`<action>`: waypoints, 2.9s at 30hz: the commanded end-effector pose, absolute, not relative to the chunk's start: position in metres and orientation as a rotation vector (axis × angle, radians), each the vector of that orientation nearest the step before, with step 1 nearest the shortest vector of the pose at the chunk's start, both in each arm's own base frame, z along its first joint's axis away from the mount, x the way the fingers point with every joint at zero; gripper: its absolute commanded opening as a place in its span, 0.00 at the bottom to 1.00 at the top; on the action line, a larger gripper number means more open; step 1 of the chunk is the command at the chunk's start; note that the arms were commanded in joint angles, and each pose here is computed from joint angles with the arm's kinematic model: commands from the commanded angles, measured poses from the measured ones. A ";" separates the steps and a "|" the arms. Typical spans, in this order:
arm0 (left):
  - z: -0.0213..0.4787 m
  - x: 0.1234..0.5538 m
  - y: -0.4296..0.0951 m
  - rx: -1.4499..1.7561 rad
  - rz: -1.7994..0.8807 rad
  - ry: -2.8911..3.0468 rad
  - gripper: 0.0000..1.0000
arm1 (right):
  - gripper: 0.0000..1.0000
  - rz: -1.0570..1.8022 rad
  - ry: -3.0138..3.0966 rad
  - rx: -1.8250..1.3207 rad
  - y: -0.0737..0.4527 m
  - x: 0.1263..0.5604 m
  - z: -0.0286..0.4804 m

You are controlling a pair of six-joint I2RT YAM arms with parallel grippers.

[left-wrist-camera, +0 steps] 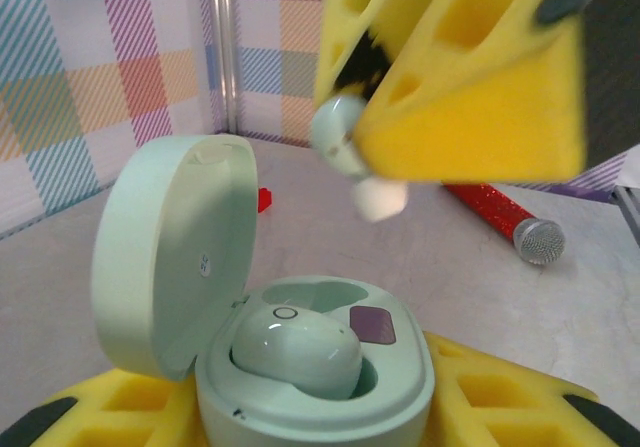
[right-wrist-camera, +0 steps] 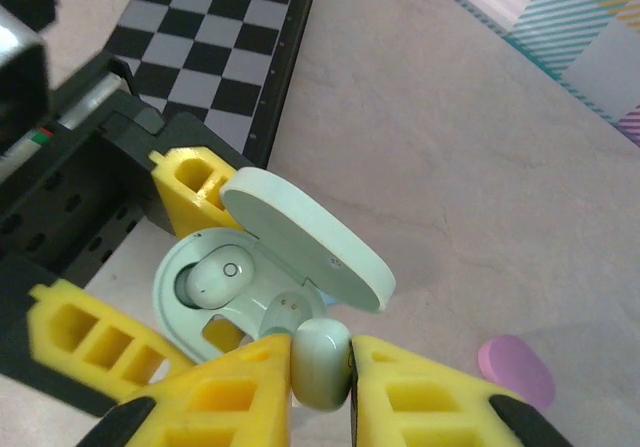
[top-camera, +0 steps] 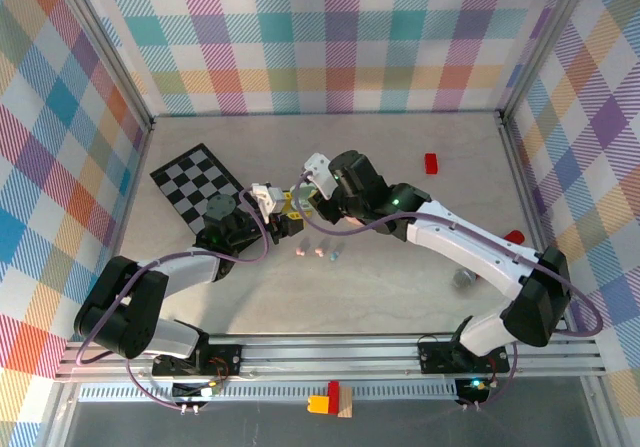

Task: Insert wireless bluetooth earbuds into charging case

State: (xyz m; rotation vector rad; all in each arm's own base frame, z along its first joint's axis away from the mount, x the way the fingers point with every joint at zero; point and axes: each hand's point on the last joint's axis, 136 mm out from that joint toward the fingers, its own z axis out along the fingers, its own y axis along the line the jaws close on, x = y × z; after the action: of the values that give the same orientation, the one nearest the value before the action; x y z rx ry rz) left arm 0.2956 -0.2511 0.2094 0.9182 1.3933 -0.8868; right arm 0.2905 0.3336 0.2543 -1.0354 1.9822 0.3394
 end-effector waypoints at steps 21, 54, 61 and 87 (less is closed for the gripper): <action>0.241 0.291 -0.260 0.931 -0.937 1.288 0.41 | 0.21 0.319 2.010 -1.121 0.344 0.292 0.238; 0.235 0.290 -0.262 0.942 -0.940 1.266 0.41 | 0.49 0.778 1.941 -0.725 0.331 0.296 0.319; 0.229 0.286 -0.266 0.989 -0.905 1.259 0.42 | 0.35 0.720 2.028 -0.735 0.343 0.317 0.304; 0.270 0.295 -0.262 0.798 -0.981 1.212 0.42 | 0.66 1.081 2.051 -0.556 0.320 0.295 0.316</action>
State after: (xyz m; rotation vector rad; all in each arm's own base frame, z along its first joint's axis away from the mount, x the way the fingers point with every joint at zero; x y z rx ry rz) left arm 0.2980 -0.2608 0.2393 0.8309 1.3290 -0.9635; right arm 0.3000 0.3224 0.2890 -0.6583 2.1045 0.8495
